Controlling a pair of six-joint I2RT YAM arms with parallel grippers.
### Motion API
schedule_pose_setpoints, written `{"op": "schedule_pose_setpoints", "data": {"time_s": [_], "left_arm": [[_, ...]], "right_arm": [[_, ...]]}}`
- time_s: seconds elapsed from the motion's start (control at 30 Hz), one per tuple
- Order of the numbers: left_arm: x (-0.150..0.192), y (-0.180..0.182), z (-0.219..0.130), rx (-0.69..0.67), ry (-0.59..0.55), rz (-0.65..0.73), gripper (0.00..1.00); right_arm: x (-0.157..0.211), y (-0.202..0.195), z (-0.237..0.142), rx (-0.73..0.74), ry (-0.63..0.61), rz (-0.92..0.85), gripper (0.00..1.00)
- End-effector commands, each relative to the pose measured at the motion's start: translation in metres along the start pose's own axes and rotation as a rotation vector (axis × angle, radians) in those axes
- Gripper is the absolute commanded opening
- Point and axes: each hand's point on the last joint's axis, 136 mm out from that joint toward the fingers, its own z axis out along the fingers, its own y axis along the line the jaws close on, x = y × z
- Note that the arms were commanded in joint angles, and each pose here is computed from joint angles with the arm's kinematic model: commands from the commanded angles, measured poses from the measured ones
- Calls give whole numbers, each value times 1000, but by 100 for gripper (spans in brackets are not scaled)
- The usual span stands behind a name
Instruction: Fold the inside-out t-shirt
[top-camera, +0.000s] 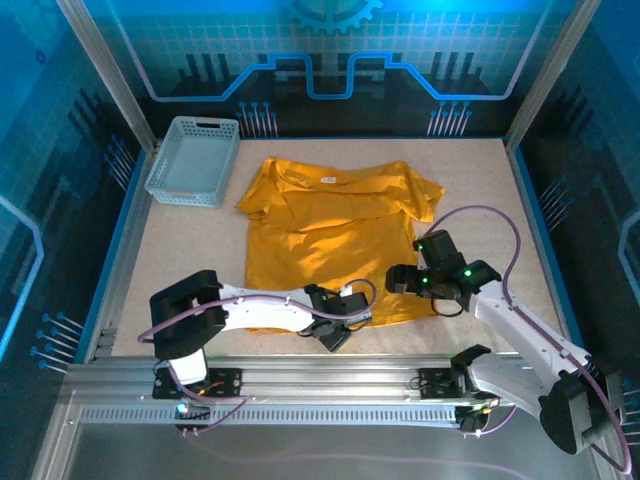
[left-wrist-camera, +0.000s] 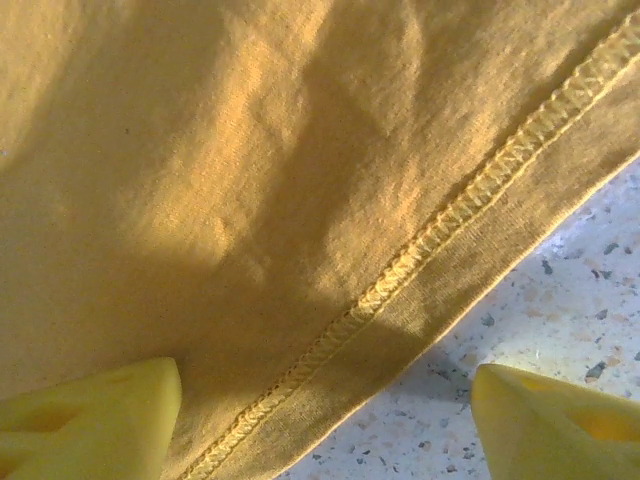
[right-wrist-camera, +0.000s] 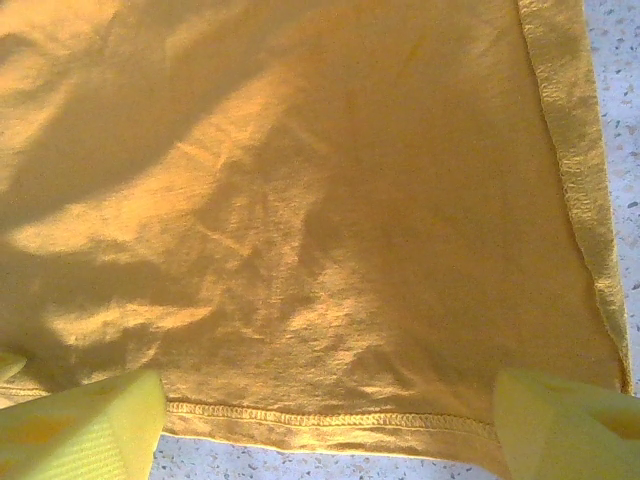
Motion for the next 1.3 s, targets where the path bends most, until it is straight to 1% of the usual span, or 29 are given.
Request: {"op": "schedule_pose_setpoints", "data": {"time_s": [0.0,0.07,0.27,0.37,0.53,0.57,0.7,0.83,0.93,1.2,1.27], "left_arm": [[-3,8,9,-77,11,42,73],[-5,6,12,-74,6,47,69],[-5,11,23,-99,15,53,50],[-8,18,26,-95,14,27,41],[-13,24,28,-83,1,-4,37],[-14,24,29,-82,2,-6,36],[-16,31,31,-99,-2,-16,32],[-22,33,22,-93,-39,-24,36],[-24,37,22,-98,-42,-25,35],[-25,37,30,-73,-26,-23,31],[-23,37,34,-82,-14,-19,27]], "right_arm": [[1,4,-1,-17,-5,12,86],[2,4,0,-19,-1,15,86],[1,6,-3,-26,-8,11,86],[2,7,-3,-34,-6,14,86],[3,8,-2,-42,-1,17,86],[3,9,-2,-44,-2,17,87],[1,11,-3,-54,-3,12,89],[0,12,-5,-56,-5,6,89],[-1,13,-5,-57,-6,1,90],[-2,14,-5,-51,-7,-4,90],[-2,13,-6,-48,-8,-6,90]]}}
